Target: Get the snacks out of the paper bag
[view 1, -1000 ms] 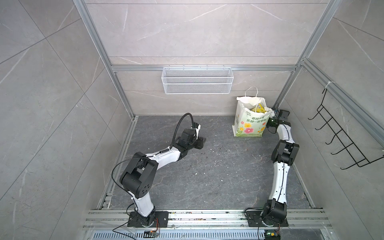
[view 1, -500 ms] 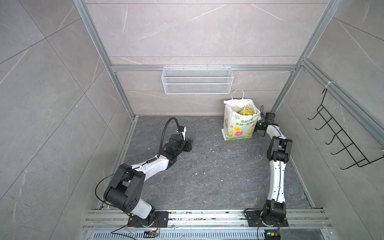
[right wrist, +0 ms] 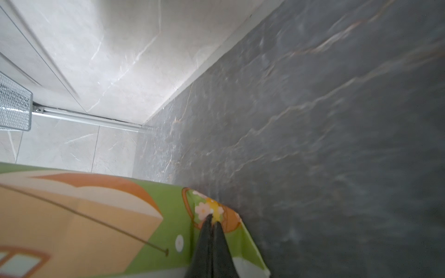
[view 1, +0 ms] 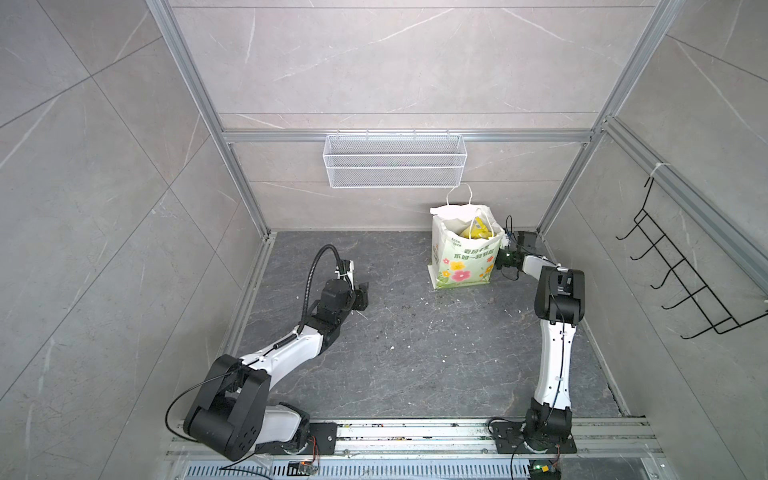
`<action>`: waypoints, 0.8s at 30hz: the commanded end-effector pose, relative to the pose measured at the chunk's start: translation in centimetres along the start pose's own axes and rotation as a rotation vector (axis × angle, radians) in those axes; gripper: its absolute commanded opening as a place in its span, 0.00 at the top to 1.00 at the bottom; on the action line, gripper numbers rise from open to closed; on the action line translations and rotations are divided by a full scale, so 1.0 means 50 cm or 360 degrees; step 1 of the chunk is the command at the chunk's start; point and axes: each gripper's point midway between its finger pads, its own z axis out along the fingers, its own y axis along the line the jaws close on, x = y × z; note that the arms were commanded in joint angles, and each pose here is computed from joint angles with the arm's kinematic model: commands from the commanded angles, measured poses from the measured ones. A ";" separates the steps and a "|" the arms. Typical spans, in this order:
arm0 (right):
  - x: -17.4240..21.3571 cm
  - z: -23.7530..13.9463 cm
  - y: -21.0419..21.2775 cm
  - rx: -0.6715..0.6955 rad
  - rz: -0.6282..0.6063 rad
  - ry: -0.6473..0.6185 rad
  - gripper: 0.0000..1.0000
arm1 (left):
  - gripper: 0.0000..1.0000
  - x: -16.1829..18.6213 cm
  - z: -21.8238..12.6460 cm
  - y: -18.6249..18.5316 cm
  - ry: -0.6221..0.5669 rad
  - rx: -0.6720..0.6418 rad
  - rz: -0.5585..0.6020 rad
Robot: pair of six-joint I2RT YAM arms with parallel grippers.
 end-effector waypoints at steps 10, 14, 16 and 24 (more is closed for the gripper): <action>0.079 0.026 0.141 0.0023 0.0004 0.0033 1.00 | 0.38 0.029 -0.049 0.041 -0.0070 -0.0080 -0.0123; 0.104 0.032 0.148 0.0067 0.0082 -0.0058 1.00 | 0.38 0.047 -0.065 0.048 -0.0059 -0.0082 -0.0180; 0.125 0.047 0.155 0.0074 0.0106 -0.0044 1.00 | 0.38 0.051 -0.071 0.052 -0.0057 -0.0095 -0.0179; 0.202 0.098 0.175 0.0089 0.0128 0.0015 1.00 | 0.38 0.024 -0.078 0.043 -0.0071 -0.0079 -0.0103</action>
